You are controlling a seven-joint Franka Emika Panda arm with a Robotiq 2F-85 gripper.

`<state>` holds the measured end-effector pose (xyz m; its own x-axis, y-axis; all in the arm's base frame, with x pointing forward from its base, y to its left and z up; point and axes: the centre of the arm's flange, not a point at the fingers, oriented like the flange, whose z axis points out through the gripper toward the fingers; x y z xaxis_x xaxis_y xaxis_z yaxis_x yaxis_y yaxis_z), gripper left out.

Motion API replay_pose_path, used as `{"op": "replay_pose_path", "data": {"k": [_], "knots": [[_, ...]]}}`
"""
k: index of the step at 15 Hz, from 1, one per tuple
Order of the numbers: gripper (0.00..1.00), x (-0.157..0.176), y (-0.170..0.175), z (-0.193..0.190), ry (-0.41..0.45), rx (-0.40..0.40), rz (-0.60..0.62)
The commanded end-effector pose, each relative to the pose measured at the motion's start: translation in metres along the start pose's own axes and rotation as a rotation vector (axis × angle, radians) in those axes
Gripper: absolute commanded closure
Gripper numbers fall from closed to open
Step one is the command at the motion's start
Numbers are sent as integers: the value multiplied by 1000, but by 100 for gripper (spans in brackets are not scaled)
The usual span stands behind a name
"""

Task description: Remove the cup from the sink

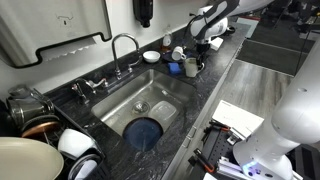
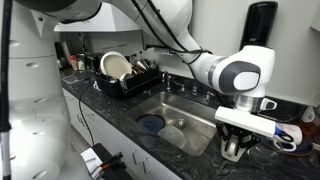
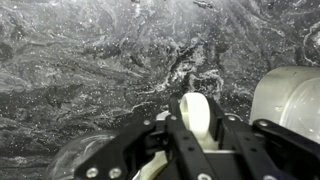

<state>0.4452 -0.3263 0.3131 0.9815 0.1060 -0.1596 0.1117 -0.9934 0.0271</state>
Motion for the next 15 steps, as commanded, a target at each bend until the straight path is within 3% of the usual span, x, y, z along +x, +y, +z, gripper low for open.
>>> {"op": "replay_pose_path", "data": {"k": [1,6,12,15], "knots": [[37,-8,-13,-9,-14,2,-15],[2,-8,-30,-26,-53,-27,-45],[0,-15,-43,-66,-79,-81,-31],[0,-10,-61,-88,-17,-88,-113]]}}
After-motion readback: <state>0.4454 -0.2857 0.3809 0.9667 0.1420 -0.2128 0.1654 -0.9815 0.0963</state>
